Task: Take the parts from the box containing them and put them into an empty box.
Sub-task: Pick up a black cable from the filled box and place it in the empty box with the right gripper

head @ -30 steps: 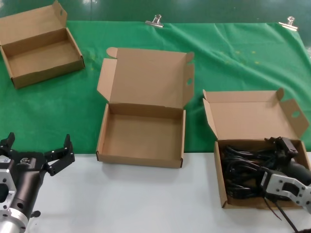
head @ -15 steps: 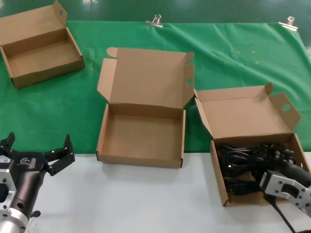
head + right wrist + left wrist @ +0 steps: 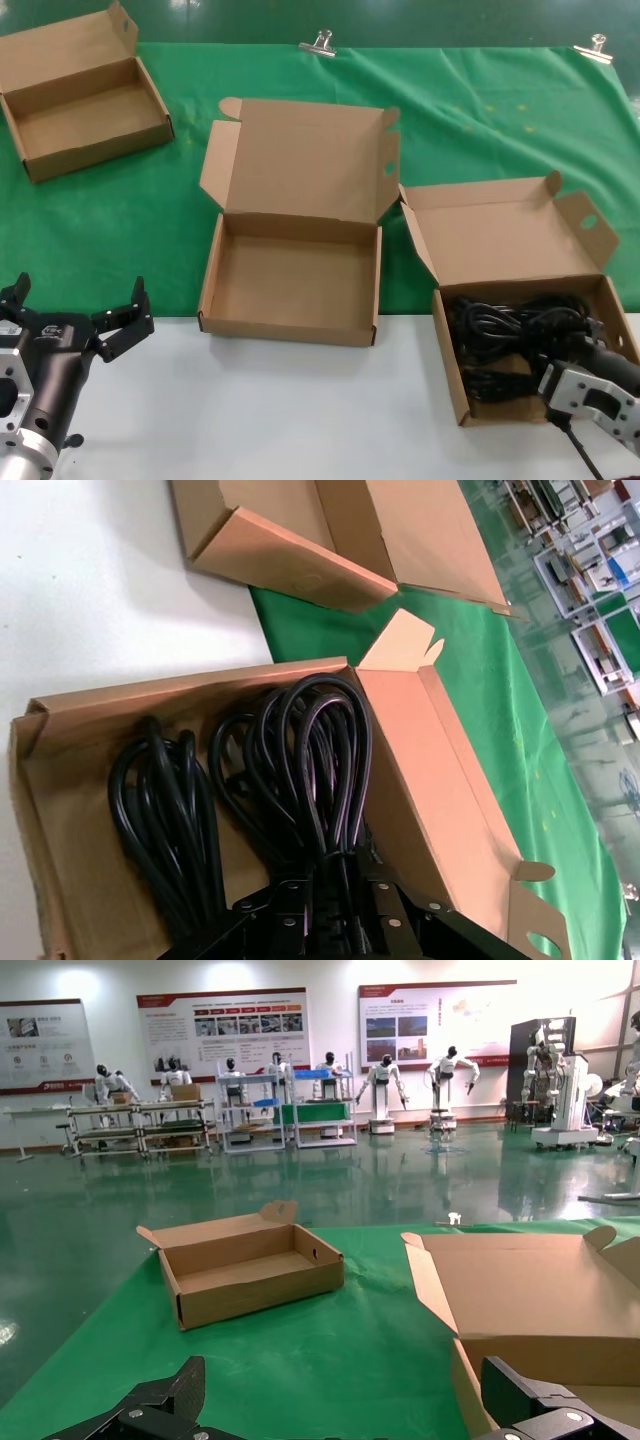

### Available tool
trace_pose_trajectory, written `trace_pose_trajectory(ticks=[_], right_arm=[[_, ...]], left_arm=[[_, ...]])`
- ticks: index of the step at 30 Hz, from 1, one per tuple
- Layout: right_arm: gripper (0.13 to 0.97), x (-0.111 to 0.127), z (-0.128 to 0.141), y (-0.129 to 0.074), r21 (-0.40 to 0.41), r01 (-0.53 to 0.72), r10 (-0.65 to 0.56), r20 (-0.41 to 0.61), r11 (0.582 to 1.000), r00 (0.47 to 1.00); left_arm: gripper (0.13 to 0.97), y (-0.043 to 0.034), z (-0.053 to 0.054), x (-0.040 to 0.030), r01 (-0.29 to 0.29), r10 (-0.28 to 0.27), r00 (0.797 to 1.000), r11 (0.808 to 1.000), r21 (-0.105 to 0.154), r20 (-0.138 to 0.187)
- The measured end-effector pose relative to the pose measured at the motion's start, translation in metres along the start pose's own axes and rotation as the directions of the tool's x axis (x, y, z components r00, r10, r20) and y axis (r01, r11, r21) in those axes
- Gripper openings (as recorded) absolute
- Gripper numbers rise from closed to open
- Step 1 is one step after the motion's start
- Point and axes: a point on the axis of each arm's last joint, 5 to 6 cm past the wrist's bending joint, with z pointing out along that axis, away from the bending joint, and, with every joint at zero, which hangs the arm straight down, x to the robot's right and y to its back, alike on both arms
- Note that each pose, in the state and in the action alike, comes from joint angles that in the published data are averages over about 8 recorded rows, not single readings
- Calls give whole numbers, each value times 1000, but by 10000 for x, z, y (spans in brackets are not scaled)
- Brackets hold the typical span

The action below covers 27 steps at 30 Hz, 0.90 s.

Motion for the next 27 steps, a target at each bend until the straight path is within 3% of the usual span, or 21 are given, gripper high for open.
trace_pose_trajectory(ticks=[2, 15, 22, 27], right_arm=[[230, -3, -19, 0, 2, -3, 3, 2, 1000, 1000], [218, 132, -290, -106, 31, -16, 17, -26, 999, 1000], [216, 223, -482, -392, 92, -27, 32, -59, 995, 998], [216, 245, -437, -676, 159, -24, 36, -77, 987, 996]], left_arm=[[966, 0, 0, 0, 0, 0, 1000, 1000, 0, 0], [966, 0, 0, 0, 0, 0, 1000, 1000, 0, 0], [966, 0, 0, 0, 0, 0, 1000, 1000, 0, 0], [966, 0, 0, 0, 0, 0, 1000, 1000, 0, 0]])
